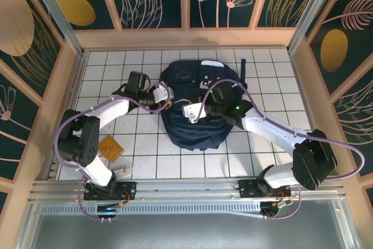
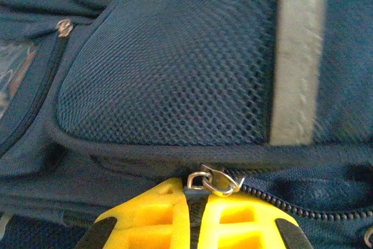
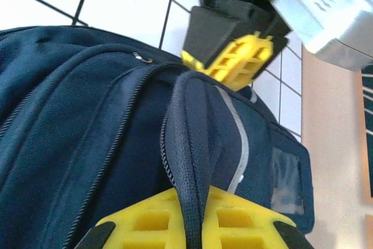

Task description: Pack the student bag

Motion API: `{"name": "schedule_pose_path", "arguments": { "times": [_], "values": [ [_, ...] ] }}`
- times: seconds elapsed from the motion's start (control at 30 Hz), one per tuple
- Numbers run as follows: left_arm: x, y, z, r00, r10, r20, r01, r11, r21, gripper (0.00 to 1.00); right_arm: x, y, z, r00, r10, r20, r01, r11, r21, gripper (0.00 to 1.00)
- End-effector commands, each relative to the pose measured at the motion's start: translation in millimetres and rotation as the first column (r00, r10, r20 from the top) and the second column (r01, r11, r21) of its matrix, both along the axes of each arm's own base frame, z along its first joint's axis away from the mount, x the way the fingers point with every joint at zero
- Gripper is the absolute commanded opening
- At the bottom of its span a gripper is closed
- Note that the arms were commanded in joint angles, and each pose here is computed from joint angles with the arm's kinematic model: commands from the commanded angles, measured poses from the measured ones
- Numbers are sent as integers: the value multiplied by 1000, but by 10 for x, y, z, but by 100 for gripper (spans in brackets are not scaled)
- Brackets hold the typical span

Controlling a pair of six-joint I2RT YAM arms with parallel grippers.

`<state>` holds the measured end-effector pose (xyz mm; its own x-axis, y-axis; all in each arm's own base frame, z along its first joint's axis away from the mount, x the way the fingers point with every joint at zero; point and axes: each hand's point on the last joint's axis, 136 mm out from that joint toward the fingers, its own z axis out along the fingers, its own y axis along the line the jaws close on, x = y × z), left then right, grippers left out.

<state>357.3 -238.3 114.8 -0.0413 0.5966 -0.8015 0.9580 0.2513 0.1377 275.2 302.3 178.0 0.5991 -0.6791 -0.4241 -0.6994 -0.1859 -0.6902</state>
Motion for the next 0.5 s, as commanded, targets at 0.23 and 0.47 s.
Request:
{"name": "schedule_pose_path", "arguments": {
  "times": [0.23,0.47],
  "values": [
    [177,116,234,987,79,138,-73,996,-50,50,224,362,271,999,-48,7,47,993,110,0],
    [-359,50,713,958,-67,280,112,982,-152,99,467,525,407,989,-103,-104,122,973,198,0]
  ]
}}
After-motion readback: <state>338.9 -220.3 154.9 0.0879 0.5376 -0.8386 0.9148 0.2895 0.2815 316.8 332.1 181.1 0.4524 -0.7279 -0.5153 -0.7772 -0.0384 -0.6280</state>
